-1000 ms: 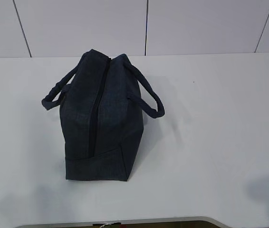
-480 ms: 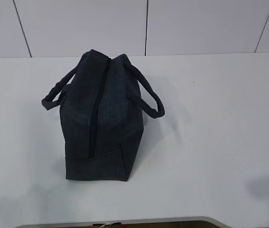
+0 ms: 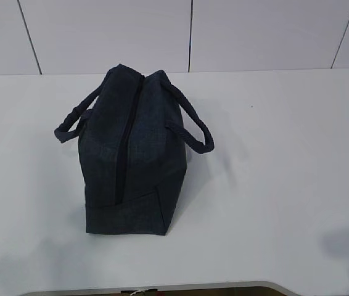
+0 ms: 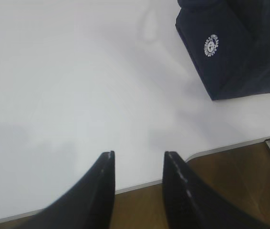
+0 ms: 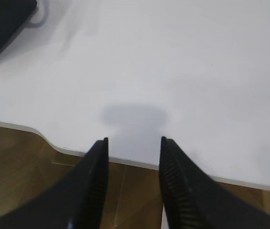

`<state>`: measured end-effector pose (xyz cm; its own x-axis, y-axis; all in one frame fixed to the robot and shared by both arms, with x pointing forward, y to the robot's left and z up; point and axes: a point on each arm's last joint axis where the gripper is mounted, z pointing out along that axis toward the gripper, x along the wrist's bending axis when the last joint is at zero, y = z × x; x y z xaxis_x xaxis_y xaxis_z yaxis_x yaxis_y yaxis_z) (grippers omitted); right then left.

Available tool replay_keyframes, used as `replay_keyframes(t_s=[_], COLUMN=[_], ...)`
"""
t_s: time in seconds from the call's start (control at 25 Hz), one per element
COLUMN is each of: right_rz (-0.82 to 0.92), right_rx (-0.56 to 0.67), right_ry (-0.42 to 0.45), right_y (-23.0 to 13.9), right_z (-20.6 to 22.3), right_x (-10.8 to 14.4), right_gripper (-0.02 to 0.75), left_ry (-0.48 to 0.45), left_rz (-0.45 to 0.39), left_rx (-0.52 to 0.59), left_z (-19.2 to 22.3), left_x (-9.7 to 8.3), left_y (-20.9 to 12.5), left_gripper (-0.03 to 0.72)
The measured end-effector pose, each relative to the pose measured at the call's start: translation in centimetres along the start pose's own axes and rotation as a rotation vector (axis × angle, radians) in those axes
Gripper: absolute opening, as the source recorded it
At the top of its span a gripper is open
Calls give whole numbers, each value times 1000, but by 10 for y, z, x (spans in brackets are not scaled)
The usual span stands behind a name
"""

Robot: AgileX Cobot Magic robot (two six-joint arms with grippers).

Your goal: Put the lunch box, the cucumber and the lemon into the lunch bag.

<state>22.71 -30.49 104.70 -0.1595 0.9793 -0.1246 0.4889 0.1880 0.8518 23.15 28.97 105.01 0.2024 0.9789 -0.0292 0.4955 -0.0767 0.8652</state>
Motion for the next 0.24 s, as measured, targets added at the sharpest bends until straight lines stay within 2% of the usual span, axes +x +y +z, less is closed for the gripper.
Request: replay_keyframes(t_s=[0.24], right_rz=[0], right_rx=[-2], right_ry=[0], right_y=[0], right_z=[0], right_x=[0], right_gripper=[300], left_ry=[0], left_rz=[0], left_rx=[0], left_z=[0], left_x=[0], left_y=[0], left_gripper=[239])
